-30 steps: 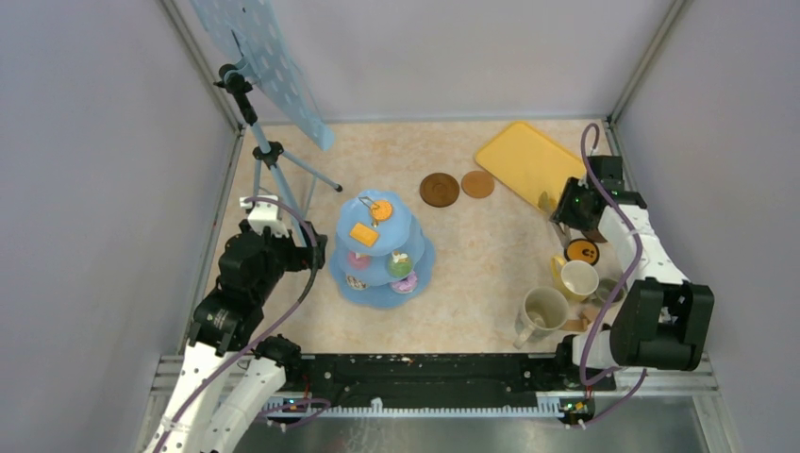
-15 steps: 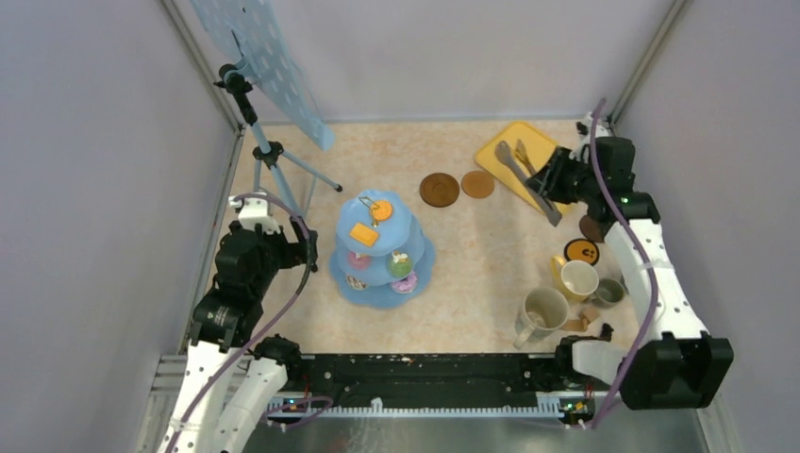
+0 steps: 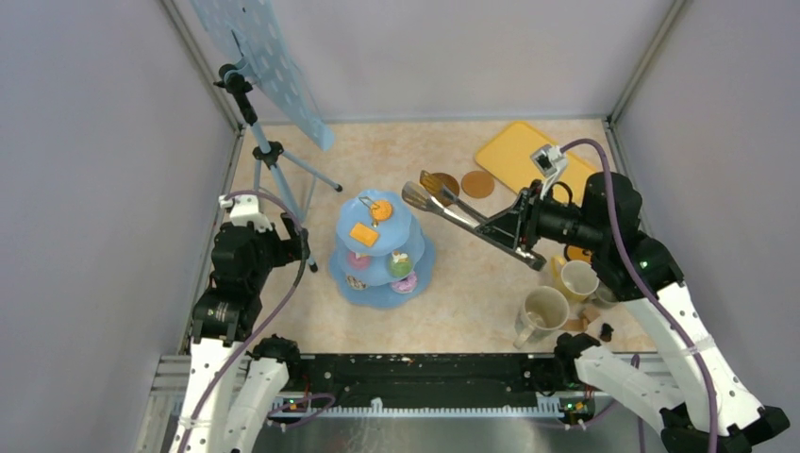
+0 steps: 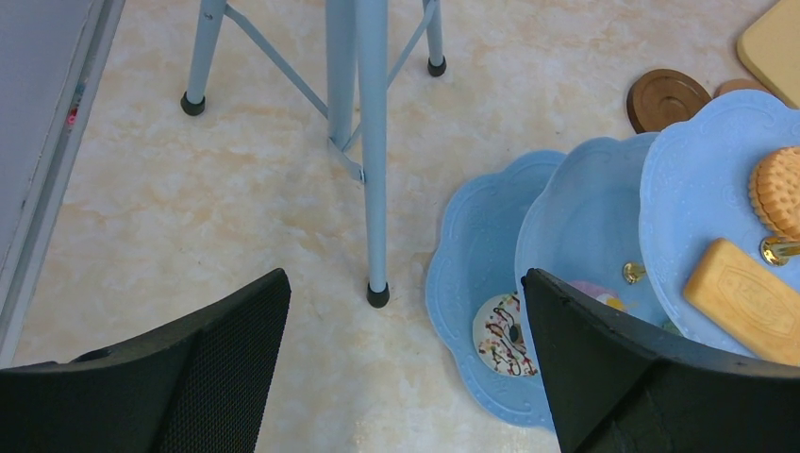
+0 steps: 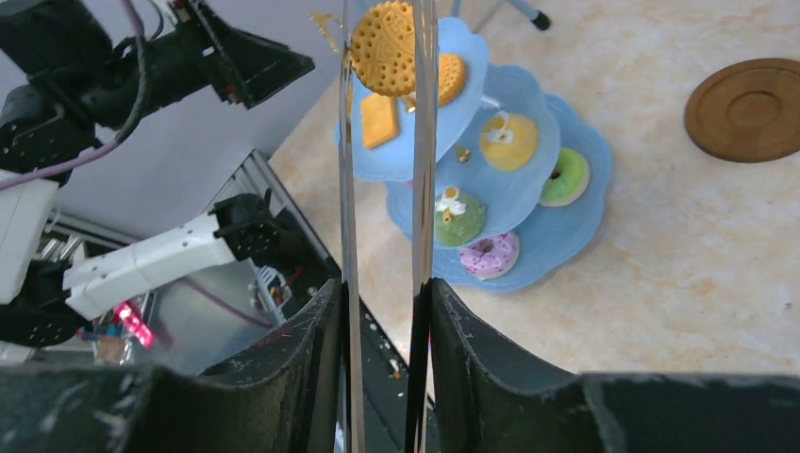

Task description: Serve the afternoon tea

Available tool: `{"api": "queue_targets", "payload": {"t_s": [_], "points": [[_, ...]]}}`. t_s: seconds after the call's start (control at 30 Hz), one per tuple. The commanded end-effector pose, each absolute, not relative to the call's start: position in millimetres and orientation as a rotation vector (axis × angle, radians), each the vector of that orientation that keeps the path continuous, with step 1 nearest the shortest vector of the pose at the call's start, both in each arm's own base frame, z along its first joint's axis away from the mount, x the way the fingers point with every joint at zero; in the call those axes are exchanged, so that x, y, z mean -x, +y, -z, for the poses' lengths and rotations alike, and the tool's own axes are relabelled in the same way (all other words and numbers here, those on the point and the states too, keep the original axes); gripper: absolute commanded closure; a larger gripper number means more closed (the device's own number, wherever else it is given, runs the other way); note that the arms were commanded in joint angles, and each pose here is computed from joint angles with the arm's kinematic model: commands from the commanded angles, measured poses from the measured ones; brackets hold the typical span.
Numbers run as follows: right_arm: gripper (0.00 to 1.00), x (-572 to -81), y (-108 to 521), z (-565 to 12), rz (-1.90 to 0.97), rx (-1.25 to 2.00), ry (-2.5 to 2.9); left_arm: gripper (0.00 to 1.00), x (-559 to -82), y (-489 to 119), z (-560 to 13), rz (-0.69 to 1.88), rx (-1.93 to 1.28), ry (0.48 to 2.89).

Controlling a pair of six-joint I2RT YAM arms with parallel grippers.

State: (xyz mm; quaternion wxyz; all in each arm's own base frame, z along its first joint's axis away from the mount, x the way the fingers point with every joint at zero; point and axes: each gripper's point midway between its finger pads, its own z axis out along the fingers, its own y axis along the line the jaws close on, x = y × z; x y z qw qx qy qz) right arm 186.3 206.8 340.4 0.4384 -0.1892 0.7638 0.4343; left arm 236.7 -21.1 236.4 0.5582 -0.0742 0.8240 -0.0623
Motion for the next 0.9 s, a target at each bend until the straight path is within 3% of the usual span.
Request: {"api": "queue_targets", "payload": {"t_s": [0.0, 0.47, 0.87], "points": [[0.78, -161.7, 223.9, -339.2, -1.216, 0.558, 1.89, 0.01, -238.5, -21.9, -256.1, 0.169, 0.17, 1.897], [0.75, -174.1, 260.0, -300.4, -1.18, 0.612, 1.957, 0.01, -237.5, -19.3, -257.3, 0.162, 0.182, 1.889], [0.57, -181.1, 263.6, -294.8, -1.073, 0.631, 1.982, 0.01, -238.3, -19.9, -256.5, 0.163, 0.175, 1.889]]}}
